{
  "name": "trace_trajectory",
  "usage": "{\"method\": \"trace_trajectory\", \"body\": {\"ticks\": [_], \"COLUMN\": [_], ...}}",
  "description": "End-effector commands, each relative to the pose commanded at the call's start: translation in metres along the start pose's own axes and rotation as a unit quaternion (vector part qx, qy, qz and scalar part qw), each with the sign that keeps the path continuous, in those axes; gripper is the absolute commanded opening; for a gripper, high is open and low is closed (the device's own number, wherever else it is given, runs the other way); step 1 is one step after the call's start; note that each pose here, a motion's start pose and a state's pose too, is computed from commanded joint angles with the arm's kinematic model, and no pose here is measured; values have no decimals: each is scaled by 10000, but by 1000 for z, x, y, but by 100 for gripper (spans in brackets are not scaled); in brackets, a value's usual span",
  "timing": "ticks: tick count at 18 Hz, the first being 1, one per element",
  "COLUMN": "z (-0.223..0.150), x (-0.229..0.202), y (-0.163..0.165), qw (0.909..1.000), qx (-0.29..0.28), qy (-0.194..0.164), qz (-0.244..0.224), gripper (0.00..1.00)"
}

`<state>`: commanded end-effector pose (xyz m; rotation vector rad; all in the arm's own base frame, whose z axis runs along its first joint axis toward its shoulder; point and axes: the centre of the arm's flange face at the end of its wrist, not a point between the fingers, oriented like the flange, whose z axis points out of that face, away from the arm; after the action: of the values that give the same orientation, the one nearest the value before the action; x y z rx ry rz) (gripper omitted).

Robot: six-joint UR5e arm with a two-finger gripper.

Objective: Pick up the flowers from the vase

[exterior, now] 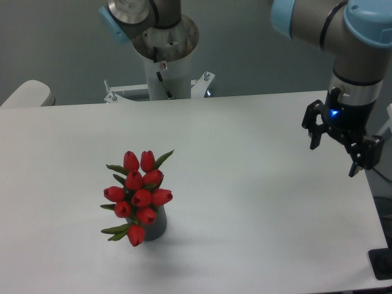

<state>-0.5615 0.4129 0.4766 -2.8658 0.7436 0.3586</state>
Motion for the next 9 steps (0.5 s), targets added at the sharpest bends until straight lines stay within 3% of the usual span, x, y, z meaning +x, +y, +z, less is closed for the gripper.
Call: {"method": "trace_trajectory", "body": {"ticks": [9], "z": [11], "x": [11], "y": [-1], "qw": [9999], "qx": [93], "qy": [131], "qz": [-24], "gripper": [100]}}
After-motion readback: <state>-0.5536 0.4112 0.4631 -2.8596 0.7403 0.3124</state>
